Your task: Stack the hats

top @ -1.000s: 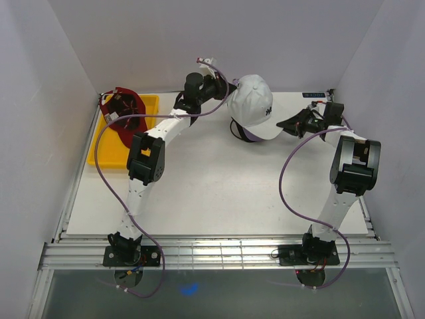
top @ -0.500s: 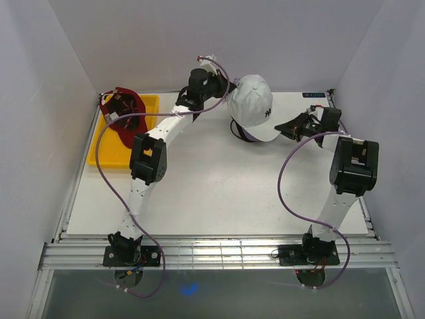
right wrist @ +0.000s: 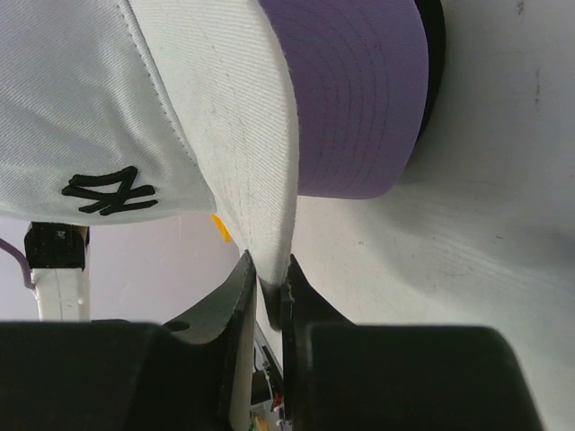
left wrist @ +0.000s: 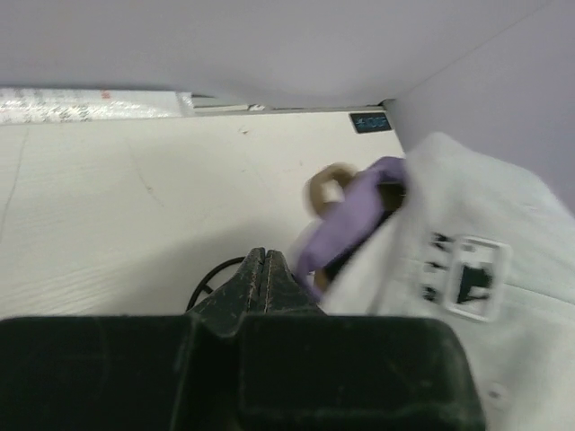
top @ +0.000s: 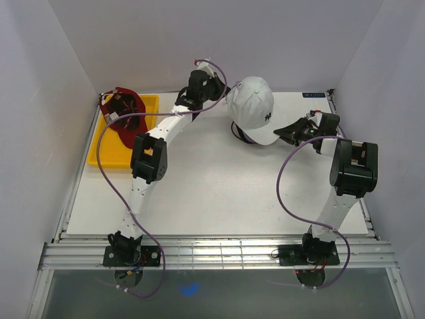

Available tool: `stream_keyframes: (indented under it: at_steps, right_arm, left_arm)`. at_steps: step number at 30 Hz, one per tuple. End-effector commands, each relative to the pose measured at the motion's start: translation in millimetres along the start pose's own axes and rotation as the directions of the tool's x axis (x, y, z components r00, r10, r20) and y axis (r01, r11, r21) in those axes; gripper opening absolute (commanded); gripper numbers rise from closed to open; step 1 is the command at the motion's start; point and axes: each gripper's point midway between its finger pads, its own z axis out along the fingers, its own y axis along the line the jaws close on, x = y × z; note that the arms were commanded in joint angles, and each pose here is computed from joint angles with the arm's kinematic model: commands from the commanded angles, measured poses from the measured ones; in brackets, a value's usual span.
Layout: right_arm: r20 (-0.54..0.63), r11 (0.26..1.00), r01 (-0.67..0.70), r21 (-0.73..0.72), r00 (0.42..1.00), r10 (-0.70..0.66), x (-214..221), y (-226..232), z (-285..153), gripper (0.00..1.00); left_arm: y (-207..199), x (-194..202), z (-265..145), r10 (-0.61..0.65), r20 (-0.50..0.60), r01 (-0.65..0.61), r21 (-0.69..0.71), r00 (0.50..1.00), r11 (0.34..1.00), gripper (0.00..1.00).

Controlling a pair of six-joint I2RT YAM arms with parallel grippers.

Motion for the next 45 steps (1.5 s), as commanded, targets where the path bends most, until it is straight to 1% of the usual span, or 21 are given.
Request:
stream_keyframes:
  at_steps: [1,3,4,6,7,9,10,12,13,15,16,19,22,27,32,36,39,41,42,44,45]
  right_arm:
    - [0.015,0.949,-0.192,0.251,0.981,0.194,36,-80,-2,0.08]
    - [0.014,0.948,-0.192,0.253,0.981,0.195,38,-80,-3,0.12]
    - [0.018,0.947,-0.194,0.257,0.98,0.196,38,-81,-4,0.16]
    - [0.023,0.949,-0.189,0.253,0.982,0.19,37,-79,-4,0.2]
    - [0.024,0.95,-0.186,0.25,0.982,0.186,36,-77,-4,0.27]
    - [0.023,0.954,-0.178,0.243,0.984,0.178,35,-73,-4,0.33]
    - [0.024,0.954,-0.177,0.241,0.984,0.176,34,-71,-5,0.38]
    - [0.027,0.958,-0.165,0.235,0.986,0.163,32,-66,-7,0.44]
    - [0.03,0.958,-0.162,0.237,0.987,0.16,32,-66,-7,0.5]
    - [0.033,0.959,-0.154,0.239,0.988,0.15,31,-62,-9,0.54]
    - [0.034,0.959,-0.151,0.239,0.988,0.147,31,-61,-10,0.58]
    - [0.038,0.963,-0.142,0.23,0.99,0.137,31,-55,-12,0.63]
    - [0.047,0.967,-0.126,0.219,0.992,0.119,29,-46,-15,0.66]
    - [0.065,0.974,-0.096,0.207,0.994,0.084,25,-28,-21,0.66]
    - [0.102,0.975,-0.069,0.209,0.994,0.048,23,-16,-32,0.66]
    - [0.15,0.975,-0.061,0.215,0.988,0.028,16,-9,-43,0.66]
    - [0.198,0.973,-0.061,0.221,0.98,0.017,1,-6,-49,0.67]
    - [0.218,0.971,-0.084,0.224,0.975,0.034,-10,-9,-48,0.68]
    - [0.234,0.974,-0.069,0.215,0.972,0.017,-22,-1,-48,0.68]
    - [0.251,0.973,-0.078,0.217,0.968,0.021,-34,-2,-44,0.68]
    - [0.263,0.977,-0.054,0.206,0.965,-0.002,-47,8,-44,0.68]
  left_arm:
    - [43,41,0,-0.03,-0.117,0.016,-0.126,0.993,0.992,0.0]
    - [42,42,-1,-0.028,-0.12,0.013,-0.124,0.992,0.992,0.0]
    - [41,40,-1,-0.025,-0.117,0.011,-0.12,0.993,0.993,0.0]
    - [39,38,-2,-0.017,-0.114,0.004,-0.112,0.993,0.994,0.0]
    - [38,37,-3,-0.018,-0.114,0.005,-0.111,0.993,0.994,0.0]
    - [39,36,-3,-0.017,-0.114,0.004,-0.112,0.993,0.994,0.0]
    - [38,33,-4,-0.016,-0.109,0.004,-0.11,0.994,0.994,0.0]
    - [38,30,-5,-0.017,-0.107,0.006,-0.107,0.994,0.994,0.0]
    - [37,31,-6,-0.018,-0.109,0.006,-0.105,0.994,0.994,0.0]
    - [36,29,-7,-0.018,-0.109,0.007,-0.105,0.994,0.994,0.0]
    - [36,27,-8,-0.019,-0.105,0.008,-0.105,0.994,0.994,0.0]
    - [37,20,-14,-0.023,-0.095,0.013,-0.107,0.995,0.994,0.0]
    - [38,11,-22,-0.03,-0.084,0.021,-0.106,0.996,0.994,0.0]
    - [35,-7,-33,-0.032,-0.07,0.024,-0.109,0.997,0.994,0.0]
    - [19,-26,-49,-0.017,-0.056,0.012,-0.087,0.998,0.996,0.0]
    - [12,-32,-62,-0.014,-0.06,0.009,-0.087,0.998,0.996,0.0]
    - [5,-30,-75,-0.029,-0.076,0.023,-0.081,0.997,0.996,0.0]
    - [1,-29,-84,-0.038,-0.082,0.032,-0.079,0.996,0.996,0.0]
    - [-4,-29,-95,-0.039,-0.085,0.032,-0.077,0.996,0.997,0.0]
    - [-8,-30,-108,-0.031,-0.089,0.024,-0.079,0.996,0.997,0.0]
    - [-12,-32,-120,-0.032,-0.09,0.025,-0.083,0.995,0.996,0.0]
